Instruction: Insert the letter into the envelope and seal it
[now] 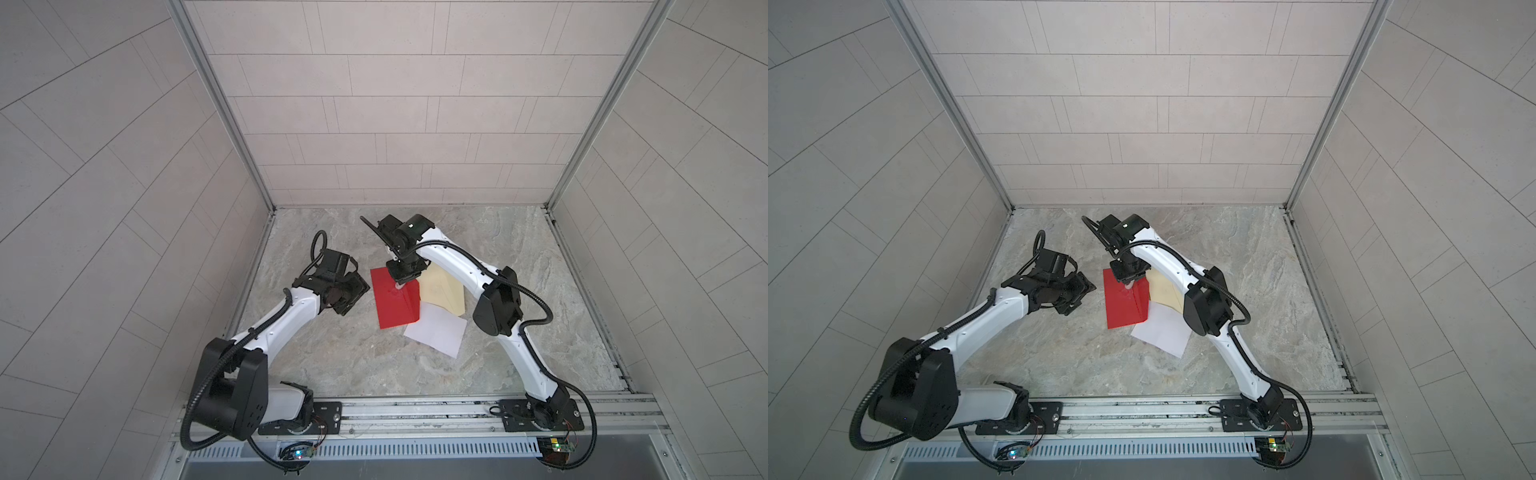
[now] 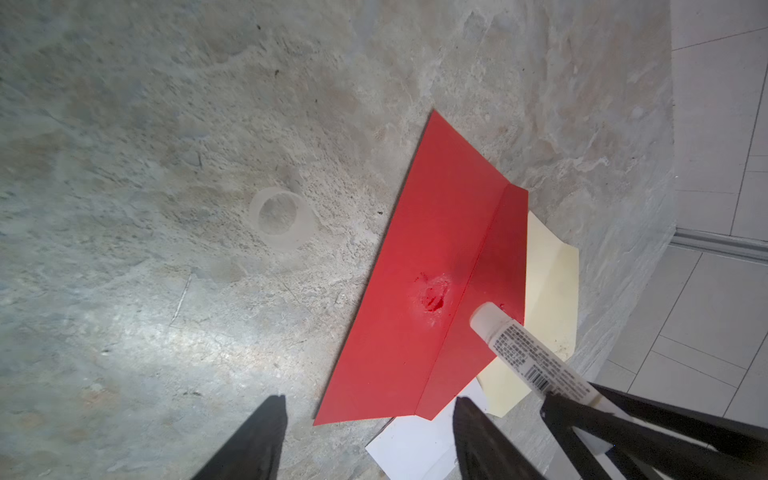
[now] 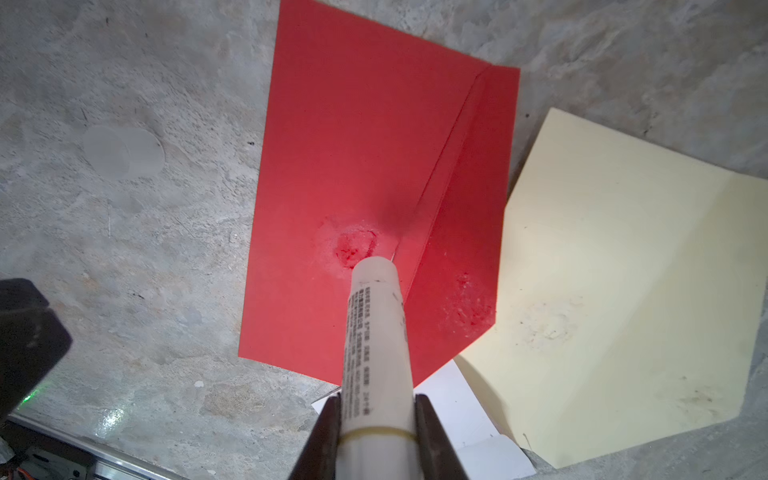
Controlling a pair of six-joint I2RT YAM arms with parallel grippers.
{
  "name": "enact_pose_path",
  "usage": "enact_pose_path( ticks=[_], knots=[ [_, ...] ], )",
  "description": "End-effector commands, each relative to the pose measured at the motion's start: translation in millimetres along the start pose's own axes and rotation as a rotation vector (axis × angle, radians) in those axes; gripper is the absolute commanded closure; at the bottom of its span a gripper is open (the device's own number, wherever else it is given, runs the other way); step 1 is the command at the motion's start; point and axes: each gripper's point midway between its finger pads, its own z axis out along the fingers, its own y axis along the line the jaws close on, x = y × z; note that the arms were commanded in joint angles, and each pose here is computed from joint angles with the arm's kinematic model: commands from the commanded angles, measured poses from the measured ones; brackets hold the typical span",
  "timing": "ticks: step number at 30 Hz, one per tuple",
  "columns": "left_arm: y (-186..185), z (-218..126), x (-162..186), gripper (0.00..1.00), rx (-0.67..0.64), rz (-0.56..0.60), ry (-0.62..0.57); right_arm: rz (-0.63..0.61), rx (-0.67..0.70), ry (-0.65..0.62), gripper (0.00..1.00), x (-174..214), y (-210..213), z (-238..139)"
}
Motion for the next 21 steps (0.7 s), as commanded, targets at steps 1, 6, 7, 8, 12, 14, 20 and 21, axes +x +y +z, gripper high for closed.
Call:
enact_pose_path(
  ticks=[1,6,7,8,12,14,20,21],
  knots=[
    [13.5,3.3,8.8,0.29,-0.039,0.021,0.022,-0.013,0.014,0.099,1.0,18.4,2.7,12.6],
    [19.7,10.8,19.1,0.29,-0.058,0.044,0.06,-0.016,-0.017,0.076,1.0,12.2,14.5,18.9],
    [20.8,13.1,20.9,0.29,-0.063,0.052,0.068,-0.016,-0.021,0.073,1.0,10.9,16.2,20.9],
    [21.8,15.3,22.9,0.29,-0.069,0.061,0.076,-0.017,-0.023,0.074,1.0,10.7,18.0,23.2],
    [21.0,25.9,31.5,0.29,-0.079,0.1,0.118,0.003,0.027,0.088,1.0,10.7,9.4,35.5],
    [21.7,32.1,34.2,0.29,-0.09,0.114,0.142,0.007,0.044,0.097,1.0,11.6,7.2,41.0],
    [17.3,50.4,37.7,0.29,-0.093,0.142,0.2,0.039,0.077,0.091,1.0,8.5,4.7,52.1],
    [15.3,53.3,37.7,0.29,-0.089,0.145,0.207,0.042,0.067,0.086,1.0,6.8,6.7,53.7]
  ],
)
